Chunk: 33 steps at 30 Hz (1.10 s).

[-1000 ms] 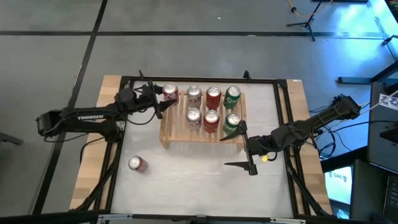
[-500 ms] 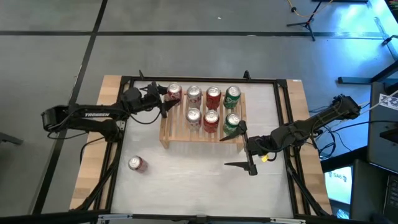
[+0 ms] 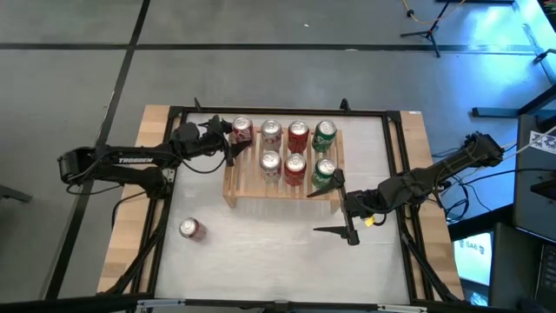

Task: Place canned beverage on shelf
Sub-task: Put the right red white soda can on the shelf

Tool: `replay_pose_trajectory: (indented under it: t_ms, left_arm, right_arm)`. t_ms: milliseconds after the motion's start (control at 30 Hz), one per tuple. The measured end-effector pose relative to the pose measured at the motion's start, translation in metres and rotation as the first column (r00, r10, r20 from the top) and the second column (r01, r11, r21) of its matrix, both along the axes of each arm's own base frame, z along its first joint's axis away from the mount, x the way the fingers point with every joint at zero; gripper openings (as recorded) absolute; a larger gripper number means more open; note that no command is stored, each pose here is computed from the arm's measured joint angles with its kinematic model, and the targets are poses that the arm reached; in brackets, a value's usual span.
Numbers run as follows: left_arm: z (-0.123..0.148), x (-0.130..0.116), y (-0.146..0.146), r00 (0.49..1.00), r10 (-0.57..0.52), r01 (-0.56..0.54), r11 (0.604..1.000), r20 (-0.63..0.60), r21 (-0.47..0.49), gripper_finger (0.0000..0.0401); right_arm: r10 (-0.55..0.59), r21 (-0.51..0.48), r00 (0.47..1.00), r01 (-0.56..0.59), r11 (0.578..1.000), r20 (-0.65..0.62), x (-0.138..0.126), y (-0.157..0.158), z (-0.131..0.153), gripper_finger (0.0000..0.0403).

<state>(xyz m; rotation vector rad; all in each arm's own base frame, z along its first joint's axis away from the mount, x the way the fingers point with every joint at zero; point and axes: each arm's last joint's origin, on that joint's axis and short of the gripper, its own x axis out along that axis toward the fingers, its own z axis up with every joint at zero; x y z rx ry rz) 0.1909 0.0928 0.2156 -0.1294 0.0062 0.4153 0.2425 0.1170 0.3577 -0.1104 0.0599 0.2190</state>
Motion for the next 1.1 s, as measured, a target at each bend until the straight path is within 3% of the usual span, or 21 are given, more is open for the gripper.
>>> replay_pose_trajectory:
  t_ms: [767, 1100]
  left_arm:
    - [0.0002, -0.0002, -0.0001, 1.0, 0.002, -0.002, 1.0, 0.007, -0.002, 0.0338]
    - [0.0003, -0.0002, -0.0002, 1.0, 0.001, -0.001, 1.0, 0.007, -0.002, 0.0392]
  right_arm:
    - [0.0, 0.0, 1.0, 0.0, 1.0, 0.0, 0.0, -0.0001, 0.0, 0.0381]
    - [0.0, 0.0, 1.0, 0.0, 1.0, 0.0, 0.0, -0.0001, 0.0, 0.0381]
